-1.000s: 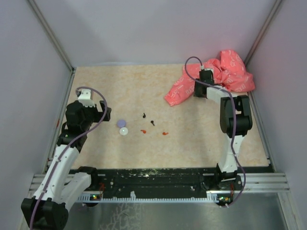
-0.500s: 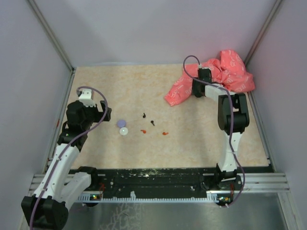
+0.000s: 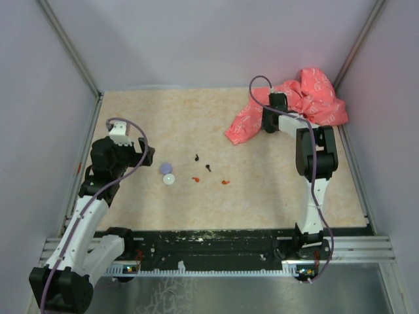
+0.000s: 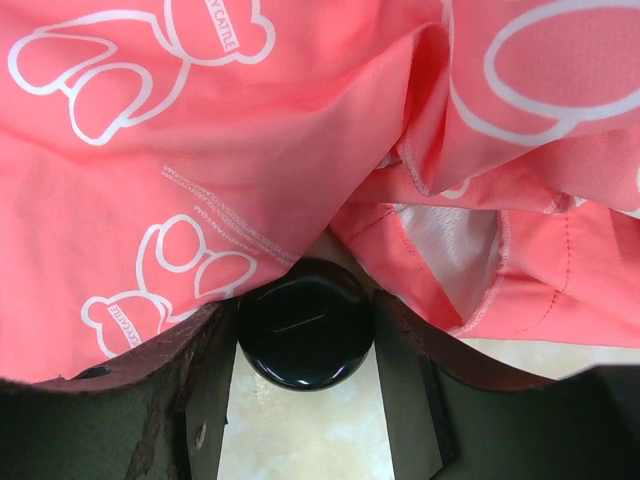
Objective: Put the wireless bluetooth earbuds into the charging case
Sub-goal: Pick up the charging case at the center of the board.
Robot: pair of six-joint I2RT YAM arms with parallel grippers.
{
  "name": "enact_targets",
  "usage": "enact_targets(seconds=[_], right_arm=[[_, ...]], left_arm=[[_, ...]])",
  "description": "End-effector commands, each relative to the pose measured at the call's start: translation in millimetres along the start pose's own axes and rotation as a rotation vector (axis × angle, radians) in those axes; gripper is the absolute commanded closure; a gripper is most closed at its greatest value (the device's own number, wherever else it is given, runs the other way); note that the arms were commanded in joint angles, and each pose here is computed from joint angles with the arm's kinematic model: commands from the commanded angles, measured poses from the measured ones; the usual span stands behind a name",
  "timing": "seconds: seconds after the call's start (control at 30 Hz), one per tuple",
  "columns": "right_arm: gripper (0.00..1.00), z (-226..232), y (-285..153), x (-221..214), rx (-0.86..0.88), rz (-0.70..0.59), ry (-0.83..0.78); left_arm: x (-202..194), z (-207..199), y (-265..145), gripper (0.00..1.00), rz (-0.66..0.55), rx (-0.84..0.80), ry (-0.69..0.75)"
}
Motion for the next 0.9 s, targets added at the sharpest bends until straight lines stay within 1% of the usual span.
enact_targets(seconds=[0.0, 0.13, 0.27, 0.37, 0.5, 0.6, 0.8, 0.87], right_arm=[[0.56, 0, -14, 8, 0.015, -0.022, -0.009], [0.58, 0, -33, 2, 0.035, -0.031, 0.001], [0.58, 5, -56, -8, 0.062, -0.046, 0.017], [0.58, 13, -76, -16, 0.096, -0.067, 0.024], [0.58, 29, -108, -21, 0.176, -0.111, 0.023], [0.58, 42, -135, -20, 0.236, -0.171, 0.033], [0.58, 69, -180, -22, 0.373, -0.275, 0.087], [0.59, 77, -194, -21, 0.415, -0.314, 0.106]], left_arm=[[4, -9, 0, 0.01, -0.028, -0.104, 0.028], [6, -21, -3, 0.03, -0.040, -0.222, 0.020], [7, -32, -5, 0.04, -0.042, -0.320, -0.039], [6, -41, -6, 0.06, -0.035, -0.396, -0.113], [2, -54, -7, 0.07, -0.026, -0.476, -0.247], [-2, -65, -9, 0.08, -0.033, -0.507, -0.292], [-9, -96, -10, 0.08, -0.068, -0.501, -0.302], [-10, -105, -10, 0.09, -0.087, -0.511, -0.330]])
Point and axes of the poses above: each gripper's point midway between its finger pads, its own y axis out along the fingers, its own z axis along the line the jaws close on, x = y × z, the point moved 8 cm from there along -y, back along the fingers, and after that the axes turned 4 degrees about -y, right-handed, at the moved point
